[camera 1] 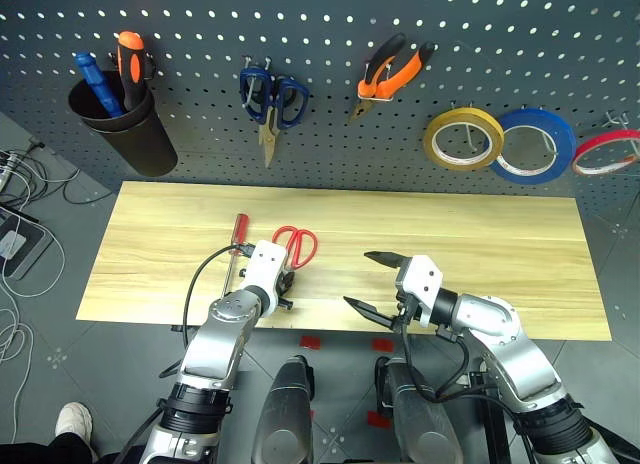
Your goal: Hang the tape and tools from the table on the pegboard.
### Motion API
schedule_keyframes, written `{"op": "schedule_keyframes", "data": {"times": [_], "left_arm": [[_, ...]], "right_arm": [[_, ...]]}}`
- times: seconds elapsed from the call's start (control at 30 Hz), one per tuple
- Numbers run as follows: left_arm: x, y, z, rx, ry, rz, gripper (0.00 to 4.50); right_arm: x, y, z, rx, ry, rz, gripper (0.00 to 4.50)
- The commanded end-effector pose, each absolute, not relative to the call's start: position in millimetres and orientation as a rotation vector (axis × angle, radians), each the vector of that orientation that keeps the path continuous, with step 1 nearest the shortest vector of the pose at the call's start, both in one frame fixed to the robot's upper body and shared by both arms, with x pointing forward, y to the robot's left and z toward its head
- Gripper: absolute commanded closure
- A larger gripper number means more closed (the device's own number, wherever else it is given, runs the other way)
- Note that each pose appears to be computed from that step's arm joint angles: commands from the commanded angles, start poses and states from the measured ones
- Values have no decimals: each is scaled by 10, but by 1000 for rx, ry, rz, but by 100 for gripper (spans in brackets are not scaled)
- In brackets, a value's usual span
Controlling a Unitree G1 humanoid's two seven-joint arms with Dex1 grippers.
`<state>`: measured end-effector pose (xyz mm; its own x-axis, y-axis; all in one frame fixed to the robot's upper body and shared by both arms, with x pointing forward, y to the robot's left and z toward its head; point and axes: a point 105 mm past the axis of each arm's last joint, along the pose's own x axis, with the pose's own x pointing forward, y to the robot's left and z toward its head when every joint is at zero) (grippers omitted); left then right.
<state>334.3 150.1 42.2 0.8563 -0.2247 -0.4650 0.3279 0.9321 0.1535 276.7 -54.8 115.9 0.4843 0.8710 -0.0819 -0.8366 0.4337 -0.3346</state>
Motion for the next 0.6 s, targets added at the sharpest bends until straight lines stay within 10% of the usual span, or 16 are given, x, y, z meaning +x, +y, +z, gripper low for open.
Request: {"op": "schedule_keyframes", "data": {"times": [0.03, 0.6], "left_arm": [[3303, 1527, 309, 254, 496, -280, 335], [3151, 1338, 1037, 489, 76, -373, 335]], "right_arm": [[2780, -539, 1236, -357, -159, 1059, 0], [2756, -681, 1596, -325, -284, 1015, 0]]}}
